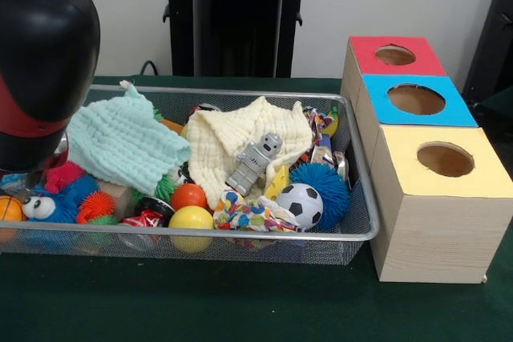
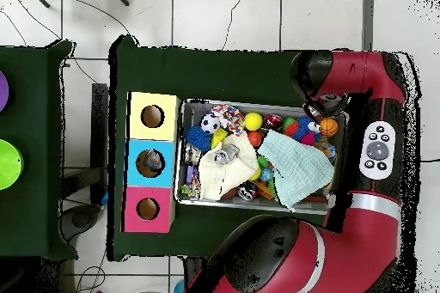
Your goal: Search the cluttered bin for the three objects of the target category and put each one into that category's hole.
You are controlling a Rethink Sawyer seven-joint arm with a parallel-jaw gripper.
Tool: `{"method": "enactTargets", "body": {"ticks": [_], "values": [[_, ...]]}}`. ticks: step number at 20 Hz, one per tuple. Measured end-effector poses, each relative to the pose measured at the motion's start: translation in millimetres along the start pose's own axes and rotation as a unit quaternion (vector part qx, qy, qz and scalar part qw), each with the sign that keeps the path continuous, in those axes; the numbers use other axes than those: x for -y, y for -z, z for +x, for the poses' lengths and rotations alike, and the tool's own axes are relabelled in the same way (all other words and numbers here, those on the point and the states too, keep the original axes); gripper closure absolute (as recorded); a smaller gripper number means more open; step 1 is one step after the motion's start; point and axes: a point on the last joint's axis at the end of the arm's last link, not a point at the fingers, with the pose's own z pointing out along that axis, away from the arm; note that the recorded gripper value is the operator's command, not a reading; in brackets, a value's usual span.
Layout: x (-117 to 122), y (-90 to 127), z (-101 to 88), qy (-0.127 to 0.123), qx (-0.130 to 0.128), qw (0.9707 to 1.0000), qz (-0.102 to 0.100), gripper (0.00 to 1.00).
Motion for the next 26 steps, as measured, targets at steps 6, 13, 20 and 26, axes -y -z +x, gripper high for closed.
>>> {"method": "enactTargets", "body": {"ticks": [6, 13, 20, 26], "values": [[-4.0, -7.2, -1.3, 0.002, -0.007, 1.0000, -0.007, 0.00], [-10.7, -23.4, -3.8, 0.005, -0.010, 0.9998, -0.019, 0.00], [-18.4, -41.4, -6.2, 0.008, -0.014, 0.9993, -0.033, 0.00], [-24.4, -47.3, -6.1, 0.011, -0.024, 0.9987, -0.044, 0.00]]}}
